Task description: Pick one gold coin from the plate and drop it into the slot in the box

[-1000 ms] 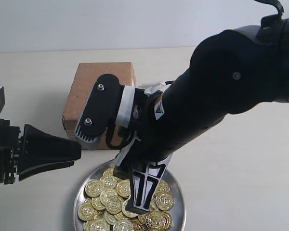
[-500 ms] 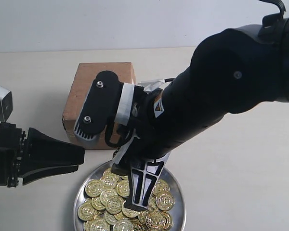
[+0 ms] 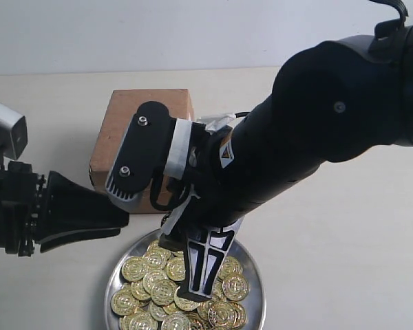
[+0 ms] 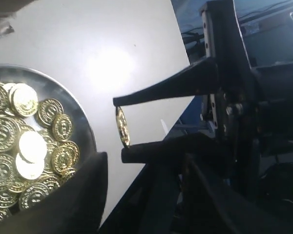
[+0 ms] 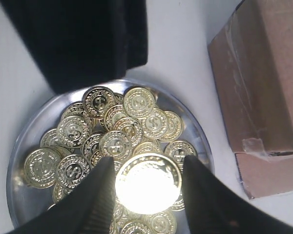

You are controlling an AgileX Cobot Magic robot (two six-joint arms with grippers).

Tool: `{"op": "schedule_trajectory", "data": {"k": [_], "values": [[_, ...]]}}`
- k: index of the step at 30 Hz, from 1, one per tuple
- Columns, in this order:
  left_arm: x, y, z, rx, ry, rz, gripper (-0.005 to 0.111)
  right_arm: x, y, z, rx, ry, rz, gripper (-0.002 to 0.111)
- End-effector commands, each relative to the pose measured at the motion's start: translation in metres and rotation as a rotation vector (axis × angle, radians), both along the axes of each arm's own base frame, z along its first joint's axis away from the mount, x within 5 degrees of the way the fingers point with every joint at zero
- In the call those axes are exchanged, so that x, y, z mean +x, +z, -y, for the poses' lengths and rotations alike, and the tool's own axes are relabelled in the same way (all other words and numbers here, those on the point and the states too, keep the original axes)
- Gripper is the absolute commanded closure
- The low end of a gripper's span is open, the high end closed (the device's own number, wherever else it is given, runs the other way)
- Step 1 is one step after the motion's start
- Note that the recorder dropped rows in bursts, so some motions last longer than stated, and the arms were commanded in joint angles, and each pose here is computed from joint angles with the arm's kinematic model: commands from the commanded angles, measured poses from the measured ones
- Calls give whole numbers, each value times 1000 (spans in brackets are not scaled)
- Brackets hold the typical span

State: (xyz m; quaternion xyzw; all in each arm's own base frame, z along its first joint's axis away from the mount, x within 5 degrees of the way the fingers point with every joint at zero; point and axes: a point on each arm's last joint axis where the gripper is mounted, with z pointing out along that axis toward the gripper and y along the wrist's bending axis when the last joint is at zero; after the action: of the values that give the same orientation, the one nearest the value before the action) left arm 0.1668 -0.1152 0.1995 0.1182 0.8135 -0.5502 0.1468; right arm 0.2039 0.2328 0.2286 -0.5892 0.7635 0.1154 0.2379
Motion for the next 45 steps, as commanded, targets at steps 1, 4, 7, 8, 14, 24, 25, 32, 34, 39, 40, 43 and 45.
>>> {"op": "schedule_trajectory", "data": {"k": [1, 4, 7, 8, 14, 24, 25, 32, 34, 39, 40, 43, 45], "values": [[-2, -6, 10, 24, -37, -23, 60, 1, 3, 1, 10, 0, 16, 80], [1, -12, 11, 40, -27, -43, 60, 1, 3, 1, 8, 1, 12, 80], [3, -13, 11, 34, -21, -37, 60, 1, 2, 1, 6, 1, 11, 80], [3, -13, 11, 33, -20, -36, 60, 1, 2, 1, 5, 3, 13, 80], [9, -8, 13, 31, -24, -4, 60, 1, 2, 1, 5, 3, 13, 80], [17, -6, 14, 59, -6, 24, 60, 1, 2, 1, 6, 2, 14, 80], [17, -8, 14, 61, -6, 17, 60, 1, 2, 1, 6, 2, 14, 80], [22, -13, 21, 53, -42, -14, 60, 1, 3, 1, 7, 2, 15, 80], [23, -11, 27, 50, -66, -2, 60, 1, 3, 1, 7, 2, 15, 80], [23, -11, 40, 64, -113, 12, 60, 1, 3, 1, 6, 3, 17, 80], [23, -12, 40, 73, -113, 13, 60, 2, 3, 1, 5, 4, 18, 80], [24, -16, 40, 108, -100, 12, 60, 2, 3, 1, 4, 5, 22, 80], [24, -16, 39, 109, -97, 13, 60, 2, 3, 1, 4, 5, 22, 80]]}}
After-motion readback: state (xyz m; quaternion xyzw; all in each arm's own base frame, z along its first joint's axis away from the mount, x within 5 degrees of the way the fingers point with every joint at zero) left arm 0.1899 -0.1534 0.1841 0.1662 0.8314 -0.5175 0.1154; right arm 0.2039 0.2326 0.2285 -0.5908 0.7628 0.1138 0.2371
